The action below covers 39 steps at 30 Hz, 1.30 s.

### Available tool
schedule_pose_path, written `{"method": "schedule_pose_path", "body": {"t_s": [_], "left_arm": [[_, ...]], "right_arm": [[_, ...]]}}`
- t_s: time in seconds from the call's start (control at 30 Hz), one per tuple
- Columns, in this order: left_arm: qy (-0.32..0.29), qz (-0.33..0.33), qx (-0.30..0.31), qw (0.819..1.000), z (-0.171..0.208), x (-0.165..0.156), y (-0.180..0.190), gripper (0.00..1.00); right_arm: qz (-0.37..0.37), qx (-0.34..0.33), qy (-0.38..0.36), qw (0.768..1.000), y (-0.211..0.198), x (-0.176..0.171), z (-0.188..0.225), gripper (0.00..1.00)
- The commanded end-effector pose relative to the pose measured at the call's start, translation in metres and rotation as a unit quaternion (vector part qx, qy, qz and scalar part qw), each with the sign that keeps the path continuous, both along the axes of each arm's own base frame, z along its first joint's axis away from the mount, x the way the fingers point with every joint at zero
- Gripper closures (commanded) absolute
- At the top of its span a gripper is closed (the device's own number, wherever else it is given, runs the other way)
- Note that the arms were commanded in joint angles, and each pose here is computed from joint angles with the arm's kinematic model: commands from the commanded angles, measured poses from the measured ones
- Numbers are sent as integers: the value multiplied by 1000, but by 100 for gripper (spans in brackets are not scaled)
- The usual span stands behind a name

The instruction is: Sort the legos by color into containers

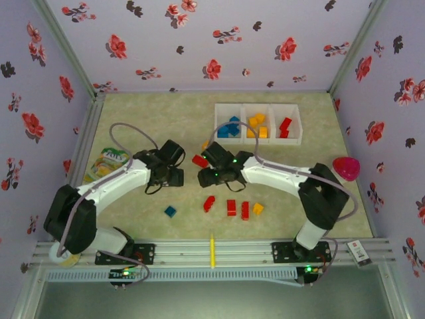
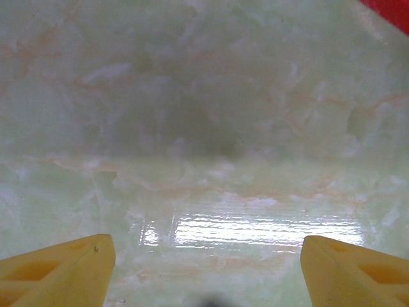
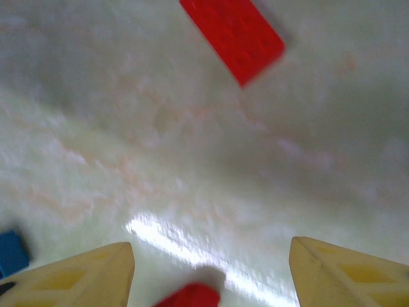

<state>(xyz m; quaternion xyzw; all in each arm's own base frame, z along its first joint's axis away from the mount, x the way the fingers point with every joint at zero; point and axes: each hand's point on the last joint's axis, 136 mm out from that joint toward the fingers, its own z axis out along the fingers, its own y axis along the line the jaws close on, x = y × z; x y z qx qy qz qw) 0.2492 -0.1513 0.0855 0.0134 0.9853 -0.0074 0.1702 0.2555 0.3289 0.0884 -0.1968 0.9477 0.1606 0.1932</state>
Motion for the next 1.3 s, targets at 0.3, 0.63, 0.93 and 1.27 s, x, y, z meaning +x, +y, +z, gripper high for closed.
{"method": "schedule_pose_path", "body": {"t_s": [0.3, 0.63, 0.93, 1.27], "left_arm": [[-24, 20, -36, 999, 13, 7, 2, 23], [-26, 23, -36, 999, 17, 14, 0, 24], [-18, 26, -30, 999, 15, 11, 3, 24], [-19, 25, -31, 999, 17, 9, 4, 24]], "right_arm": [[74, -57, -53, 994, 13, 76, -23, 30], [127, -39, -62, 989, 28, 87, -30, 30], [137, -36, -59, 988, 39, 100, -44, 35], [130, -50, -57, 989, 41, 109, -59, 52]]}}
